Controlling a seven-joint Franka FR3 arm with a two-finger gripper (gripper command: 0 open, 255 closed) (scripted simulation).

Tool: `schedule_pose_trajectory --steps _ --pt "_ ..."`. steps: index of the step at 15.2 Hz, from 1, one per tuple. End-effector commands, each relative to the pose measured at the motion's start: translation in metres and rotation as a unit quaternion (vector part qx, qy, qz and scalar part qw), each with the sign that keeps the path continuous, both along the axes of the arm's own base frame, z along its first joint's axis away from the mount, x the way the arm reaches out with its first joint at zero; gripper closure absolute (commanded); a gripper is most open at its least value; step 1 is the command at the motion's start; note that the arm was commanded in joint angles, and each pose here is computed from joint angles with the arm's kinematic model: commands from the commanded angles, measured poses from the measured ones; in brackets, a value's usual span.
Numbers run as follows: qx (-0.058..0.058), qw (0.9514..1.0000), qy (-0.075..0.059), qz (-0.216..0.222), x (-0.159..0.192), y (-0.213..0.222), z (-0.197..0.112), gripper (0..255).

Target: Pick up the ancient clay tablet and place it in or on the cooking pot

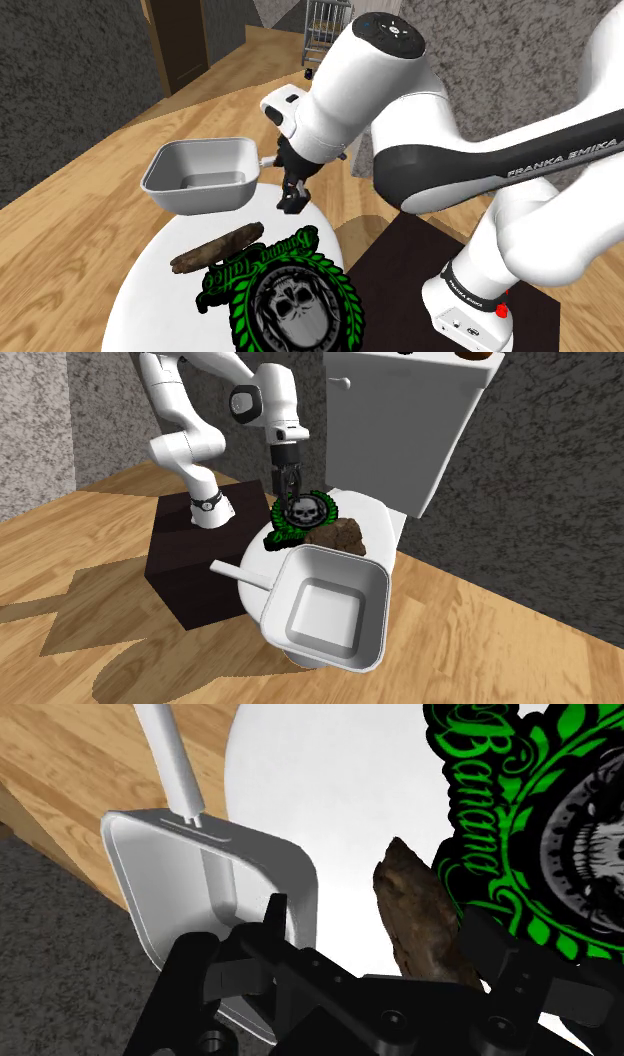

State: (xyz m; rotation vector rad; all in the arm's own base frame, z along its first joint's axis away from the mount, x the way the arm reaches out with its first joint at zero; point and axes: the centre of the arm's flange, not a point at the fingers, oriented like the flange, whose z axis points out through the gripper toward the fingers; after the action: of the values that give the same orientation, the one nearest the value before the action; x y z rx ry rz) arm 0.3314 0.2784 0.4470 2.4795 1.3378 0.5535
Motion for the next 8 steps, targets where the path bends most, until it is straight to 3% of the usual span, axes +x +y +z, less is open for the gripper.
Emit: schedule_pose_trajectory --steps 1,4,8 --pt "-0.014 0.9990 -0.016 0.040 -0.002 0.021 -0.019 0" --pt "-0.035 0.9940 -0.039 0.096 -0.009 0.049 -0.048 0" --pt "-0.064 0.9810 -0.070 0.170 -0.021 0.082 -0.089 0"
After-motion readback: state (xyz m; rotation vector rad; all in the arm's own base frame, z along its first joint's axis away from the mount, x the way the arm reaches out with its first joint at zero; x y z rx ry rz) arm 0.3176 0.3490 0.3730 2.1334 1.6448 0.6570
